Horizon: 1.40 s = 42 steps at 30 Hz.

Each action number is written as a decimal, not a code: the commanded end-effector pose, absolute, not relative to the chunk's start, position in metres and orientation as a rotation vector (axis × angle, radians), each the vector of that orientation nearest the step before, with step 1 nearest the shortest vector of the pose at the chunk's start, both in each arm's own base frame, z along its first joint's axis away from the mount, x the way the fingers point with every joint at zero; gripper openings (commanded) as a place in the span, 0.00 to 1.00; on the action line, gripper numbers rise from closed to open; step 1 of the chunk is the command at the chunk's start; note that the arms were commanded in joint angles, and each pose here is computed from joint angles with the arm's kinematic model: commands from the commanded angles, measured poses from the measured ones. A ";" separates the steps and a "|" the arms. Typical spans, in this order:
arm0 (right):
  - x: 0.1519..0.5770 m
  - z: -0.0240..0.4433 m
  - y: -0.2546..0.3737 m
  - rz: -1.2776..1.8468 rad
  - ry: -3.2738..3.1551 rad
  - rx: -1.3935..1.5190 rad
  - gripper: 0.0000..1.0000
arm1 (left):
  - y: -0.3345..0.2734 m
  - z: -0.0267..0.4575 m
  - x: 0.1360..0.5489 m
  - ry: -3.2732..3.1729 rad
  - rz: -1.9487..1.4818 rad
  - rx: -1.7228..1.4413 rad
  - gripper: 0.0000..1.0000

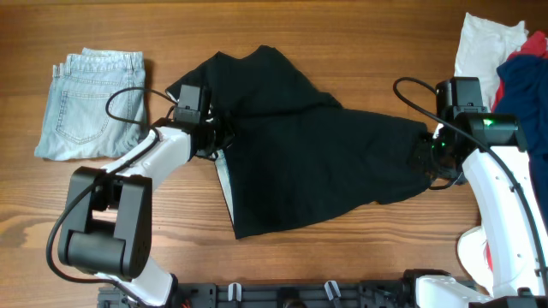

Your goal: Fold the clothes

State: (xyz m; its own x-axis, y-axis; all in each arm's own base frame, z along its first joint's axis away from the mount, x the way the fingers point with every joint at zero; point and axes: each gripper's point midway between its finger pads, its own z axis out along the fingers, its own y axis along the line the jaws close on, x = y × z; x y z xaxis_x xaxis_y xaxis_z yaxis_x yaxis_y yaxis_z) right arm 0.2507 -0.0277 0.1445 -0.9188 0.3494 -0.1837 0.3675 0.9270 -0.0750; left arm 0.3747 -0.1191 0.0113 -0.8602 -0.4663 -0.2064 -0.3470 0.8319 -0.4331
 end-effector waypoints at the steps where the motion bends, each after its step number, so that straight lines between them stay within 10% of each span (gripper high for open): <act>1: 0.250 0.142 -0.027 -0.153 2.931 0.542 0.61 | -0.126 -0.018 0.359 2.778 -0.566 -0.605 0.68; 5: 0.250 0.142 -0.027 -0.152 2.928 0.541 0.62 | -0.135 -0.014 0.359 2.776 -0.631 -0.579 0.64; 11: 0.251 0.143 -0.028 -0.152 2.925 0.541 0.62 | -0.141 -0.013 0.357 2.788 -0.684 -0.563 0.22; 18: 0.252 0.143 -0.028 -0.150 2.921 0.540 0.62 | -0.141 -0.013 0.355 2.797 -0.676 -0.538 0.04; 42: 0.262 0.144 -0.023 -0.098 2.892 0.514 0.65 | -0.052 0.012 0.305 2.931 -0.505 -0.727 0.04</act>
State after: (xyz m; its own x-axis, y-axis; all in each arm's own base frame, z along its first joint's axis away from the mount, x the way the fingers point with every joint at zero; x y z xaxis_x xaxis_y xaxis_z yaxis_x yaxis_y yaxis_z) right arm 0.2583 -0.0277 0.1458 -0.9128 0.3486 -0.2126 0.3689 0.9273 -0.0634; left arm 0.3107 -0.0624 0.0092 -0.8672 -0.4979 0.0073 -0.4727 0.8183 -0.3270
